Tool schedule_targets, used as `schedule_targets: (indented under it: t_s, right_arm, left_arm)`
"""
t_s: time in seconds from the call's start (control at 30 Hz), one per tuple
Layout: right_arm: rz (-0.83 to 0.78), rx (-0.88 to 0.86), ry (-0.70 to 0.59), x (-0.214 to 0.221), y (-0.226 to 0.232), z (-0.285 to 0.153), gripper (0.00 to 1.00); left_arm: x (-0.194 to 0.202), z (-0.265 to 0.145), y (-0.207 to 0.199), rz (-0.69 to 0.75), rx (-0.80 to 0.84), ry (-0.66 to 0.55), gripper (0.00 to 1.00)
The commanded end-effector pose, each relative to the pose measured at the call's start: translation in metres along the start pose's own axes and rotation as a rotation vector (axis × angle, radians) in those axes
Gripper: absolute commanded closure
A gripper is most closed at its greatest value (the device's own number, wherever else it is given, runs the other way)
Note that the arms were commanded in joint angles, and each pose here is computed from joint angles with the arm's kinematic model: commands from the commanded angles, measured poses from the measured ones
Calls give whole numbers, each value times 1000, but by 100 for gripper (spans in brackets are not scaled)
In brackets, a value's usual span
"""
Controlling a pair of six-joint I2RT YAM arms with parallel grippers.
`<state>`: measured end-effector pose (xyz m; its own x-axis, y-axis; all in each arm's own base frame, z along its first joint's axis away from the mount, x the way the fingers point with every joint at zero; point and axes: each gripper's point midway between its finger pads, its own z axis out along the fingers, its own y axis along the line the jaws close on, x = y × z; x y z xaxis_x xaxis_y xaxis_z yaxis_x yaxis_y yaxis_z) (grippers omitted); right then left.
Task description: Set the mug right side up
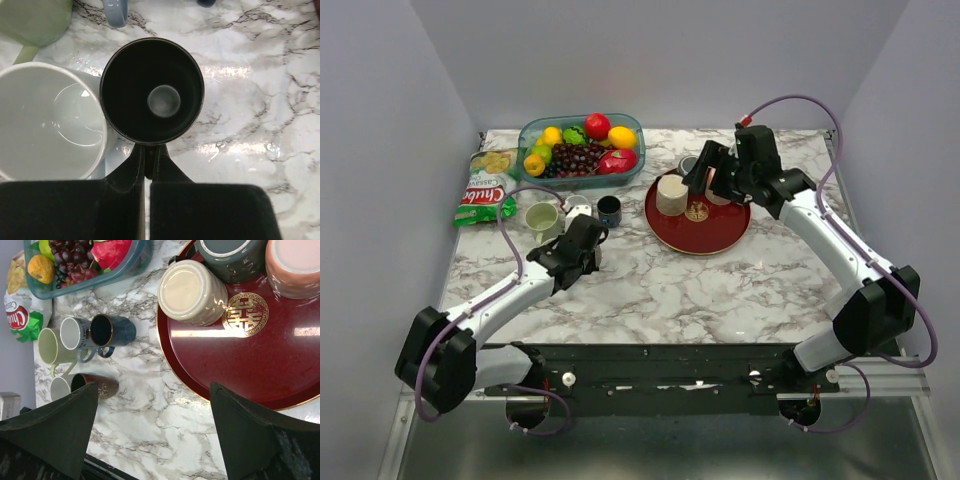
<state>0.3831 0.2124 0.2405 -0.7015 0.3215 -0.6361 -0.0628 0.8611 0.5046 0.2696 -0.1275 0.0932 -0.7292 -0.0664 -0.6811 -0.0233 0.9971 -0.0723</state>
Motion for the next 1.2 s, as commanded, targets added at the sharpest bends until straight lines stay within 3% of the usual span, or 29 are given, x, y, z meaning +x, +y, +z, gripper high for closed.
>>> schedule_targets:
  t_s: [0.0,0.17,0.2,0.27,0.3,0.33,0.43,0.7,1.0,1.17]
  right_arm:
    - [-3,67,31,12,-18,5,3]
    - [-7,84,43,18,-25,7,0]
    - [-10,88,42,19,-26,7,0]
    - [-13,102,47,22,-31,9,0]
    - [-19,105,49,23,-31,10,0]
    - [-19,113,51,24,-34,10,0]
    - [-21,124,66,29,-38,15,0]
    - [-50,135,120,39,-44,33,0]
    - [-53,148,142,41,-39,65,0]
    - [-153,353,45,20,-79,69,0]
  left_arm:
    - [-24,15,2,-15,-73,-126,100]
    - [-13,25,7,14,-125,-101,100]
    - [-11,26,10,15,-137,-95,91]
    - [-11,24,10,14,-140,-101,81]
    - [-11,23,10,12,-140,-105,66]
    - [-13,21,10,6,-137,-114,61]
    - [-15,16,8,3,-122,-123,48]
    - [-43,-11,-10,-42,-12,-180,25]
    - [-115,-61,-33,-84,108,-351,9]
    - [-131,-73,-46,-57,166,-366,5]
